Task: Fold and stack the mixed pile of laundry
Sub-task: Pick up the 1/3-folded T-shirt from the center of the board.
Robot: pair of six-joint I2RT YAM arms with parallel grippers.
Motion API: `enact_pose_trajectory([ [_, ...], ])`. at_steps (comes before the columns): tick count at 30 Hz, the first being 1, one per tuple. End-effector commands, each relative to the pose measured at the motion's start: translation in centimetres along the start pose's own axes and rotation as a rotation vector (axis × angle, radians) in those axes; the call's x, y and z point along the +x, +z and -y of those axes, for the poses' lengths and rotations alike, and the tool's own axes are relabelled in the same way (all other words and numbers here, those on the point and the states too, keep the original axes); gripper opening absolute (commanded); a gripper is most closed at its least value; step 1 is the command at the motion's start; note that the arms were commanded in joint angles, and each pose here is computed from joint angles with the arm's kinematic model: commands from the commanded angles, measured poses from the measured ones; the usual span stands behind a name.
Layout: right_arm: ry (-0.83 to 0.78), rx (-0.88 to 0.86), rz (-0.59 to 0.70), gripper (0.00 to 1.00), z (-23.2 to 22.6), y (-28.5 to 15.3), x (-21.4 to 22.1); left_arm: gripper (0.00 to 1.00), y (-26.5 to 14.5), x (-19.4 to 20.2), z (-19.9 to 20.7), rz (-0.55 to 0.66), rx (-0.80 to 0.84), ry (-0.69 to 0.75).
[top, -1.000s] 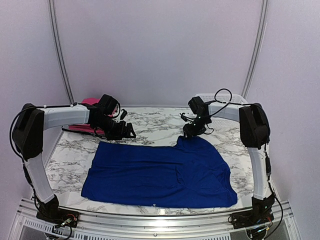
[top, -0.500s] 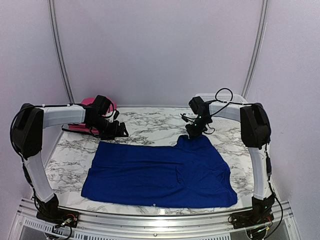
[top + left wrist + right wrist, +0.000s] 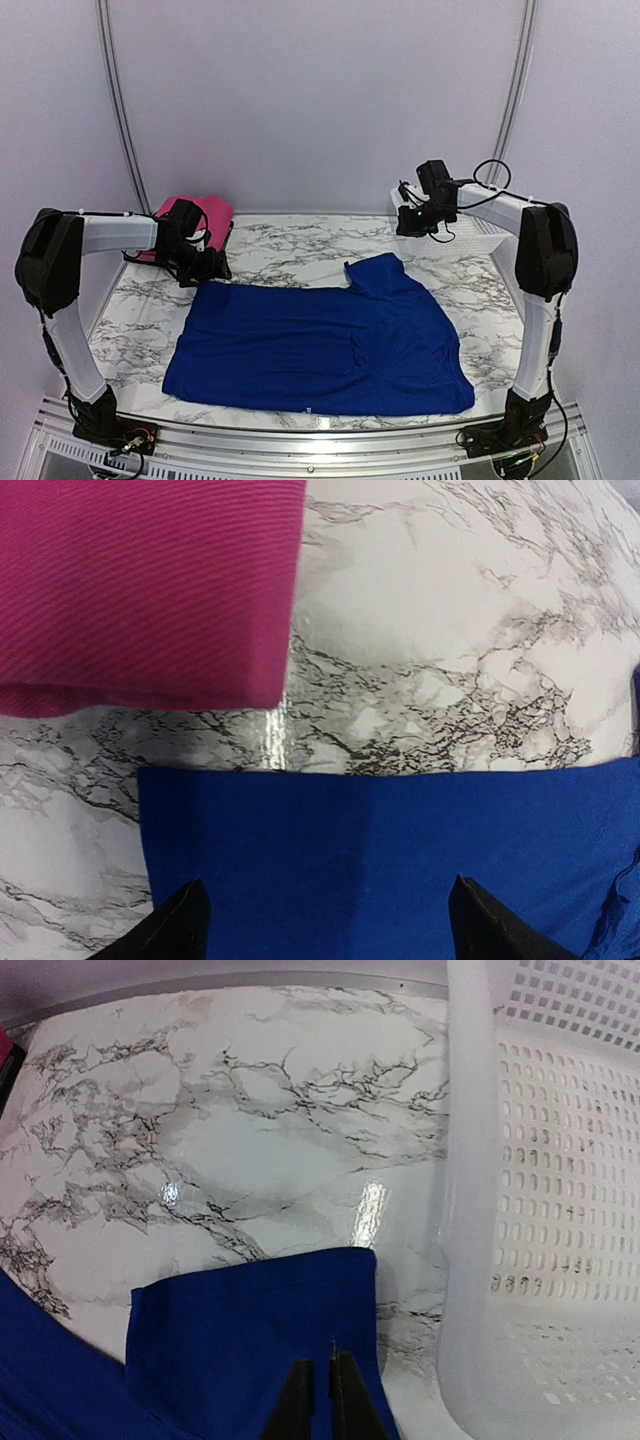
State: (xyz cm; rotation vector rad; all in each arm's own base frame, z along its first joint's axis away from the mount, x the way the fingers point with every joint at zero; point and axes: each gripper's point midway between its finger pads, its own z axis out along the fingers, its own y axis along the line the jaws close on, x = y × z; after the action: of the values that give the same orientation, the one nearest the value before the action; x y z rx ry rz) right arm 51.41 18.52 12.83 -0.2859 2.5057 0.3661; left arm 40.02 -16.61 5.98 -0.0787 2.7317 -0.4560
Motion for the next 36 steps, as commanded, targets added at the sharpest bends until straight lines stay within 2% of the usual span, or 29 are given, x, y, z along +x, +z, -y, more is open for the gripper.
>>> enact_pose_trajectory([
  [1,0.038,-0.071,-0.065,0.25,-0.3,0.8,1.8,0.86,-1.3,-0.7,-0.8,0.034,-0.019,0.003],
  [5,0.035,-0.067,-0.107,0.33,-0.1,0.5,4.0,0.85,-1.5,-1.2,-1.5,0.042,-0.033,0.037],
  [8,0.029,-0.059,-0.139,0.35,0.1,0.1,5.5,0.84,-1.6,-1.1,-2.4,0.033,-0.046,0.031],
  [16,0.015,0.059,-0.232,0.42,2.6,1.0,10.2,0.81,-1.3,-0.6,-4.3,0.006,-0.076,0.019],
  [17,0.015,0.088,-0.245,0.45,3.3,1.5,10.9,0.81,-1.2,-0.6,-4.5,0.004,-0.080,0.020],
  [25,0.011,0.094,-0.258,0.48,3.6,3.8,11.1,0.79,0.0,0.0,-5.1,-0.030,-0.096,0.032],
  [27,0.006,0.097,-0.279,0.46,3.5,4.4,11.6,0.76,0.3,0.2,-5.2,-0.040,-0.096,0.035],
  [31,-0.007,0.077,-0.300,0.34,2.8,5.2,12.3,0.74,1.3,0.6,-5.7,-0.062,-0.111,0.045],
  [36,-0.018,0.053,-0.313,0.12,2.3,5.6,12.6,0.69,2.5,1.4,-6.3,-0.091,-0.120,0.069],
])
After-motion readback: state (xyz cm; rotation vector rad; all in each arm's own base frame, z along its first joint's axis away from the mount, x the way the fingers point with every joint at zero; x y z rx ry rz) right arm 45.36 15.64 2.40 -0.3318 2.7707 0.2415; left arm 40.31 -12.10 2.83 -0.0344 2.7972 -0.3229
